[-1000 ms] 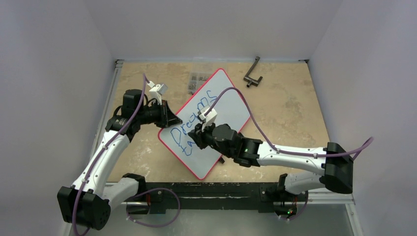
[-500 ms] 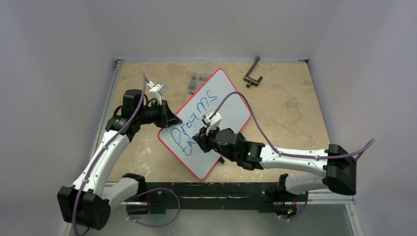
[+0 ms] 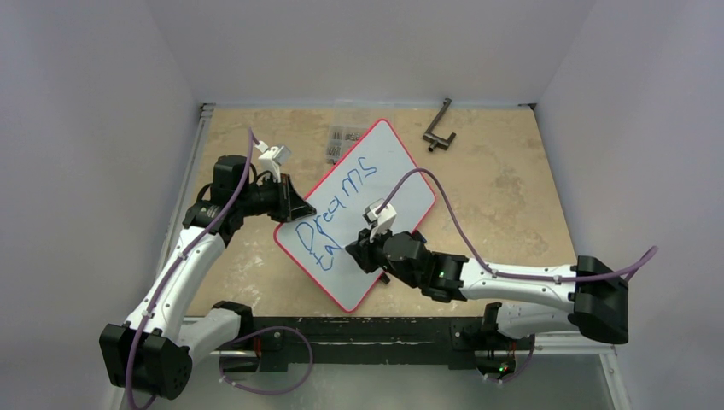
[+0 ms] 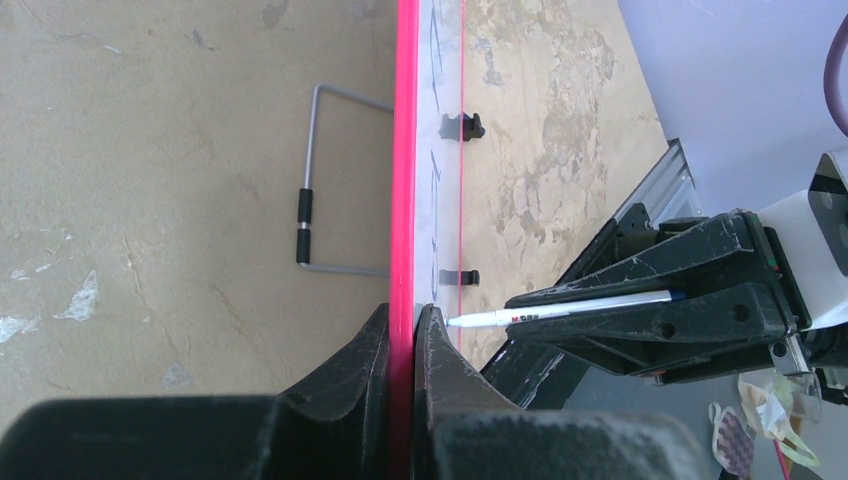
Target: Write a sentence on the whiteboard
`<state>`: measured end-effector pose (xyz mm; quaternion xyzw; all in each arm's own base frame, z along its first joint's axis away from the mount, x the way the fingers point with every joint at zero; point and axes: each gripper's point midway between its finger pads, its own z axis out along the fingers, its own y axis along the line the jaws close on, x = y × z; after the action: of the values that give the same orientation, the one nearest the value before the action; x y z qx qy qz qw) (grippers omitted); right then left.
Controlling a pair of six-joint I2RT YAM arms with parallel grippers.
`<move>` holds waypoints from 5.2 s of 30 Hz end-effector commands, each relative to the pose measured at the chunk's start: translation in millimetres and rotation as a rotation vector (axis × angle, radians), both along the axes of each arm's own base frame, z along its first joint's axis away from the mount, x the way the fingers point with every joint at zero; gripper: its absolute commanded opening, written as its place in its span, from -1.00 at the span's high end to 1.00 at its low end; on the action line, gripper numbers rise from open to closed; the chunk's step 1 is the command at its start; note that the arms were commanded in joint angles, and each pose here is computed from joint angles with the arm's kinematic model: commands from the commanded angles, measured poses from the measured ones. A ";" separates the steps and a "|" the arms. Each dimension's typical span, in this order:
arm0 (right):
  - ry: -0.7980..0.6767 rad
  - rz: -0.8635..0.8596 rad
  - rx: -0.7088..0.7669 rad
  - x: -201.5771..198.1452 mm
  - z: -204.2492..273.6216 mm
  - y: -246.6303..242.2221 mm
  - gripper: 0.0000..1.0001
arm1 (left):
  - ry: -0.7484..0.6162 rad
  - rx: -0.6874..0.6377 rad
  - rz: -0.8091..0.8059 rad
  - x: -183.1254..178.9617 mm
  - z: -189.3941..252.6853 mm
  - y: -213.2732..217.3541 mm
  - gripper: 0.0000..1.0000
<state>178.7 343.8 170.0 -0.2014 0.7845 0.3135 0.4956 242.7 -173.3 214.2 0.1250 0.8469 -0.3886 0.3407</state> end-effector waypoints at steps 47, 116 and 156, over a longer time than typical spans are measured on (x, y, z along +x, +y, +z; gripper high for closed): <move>-0.074 -0.006 0.017 16.0 43.8 23.4 1.00 | -0.080 0.124 0.022 9.4 -12.5 14.9 1.00; -0.045 -0.057 0.053 20.9 46.2 -10.5 1.00 | -0.080 0.121 0.020 9.1 -12.3 14.5 1.00; -0.059 -0.077 0.056 59.4 36.3 -17.4 1.00 | -0.073 0.125 0.022 10.4 -14.2 14.7 1.00</move>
<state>229.1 328.7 194.5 -0.1678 0.7788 0.3144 0.5162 242.3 -173.7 214.3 0.1252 0.8467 -0.3899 0.3398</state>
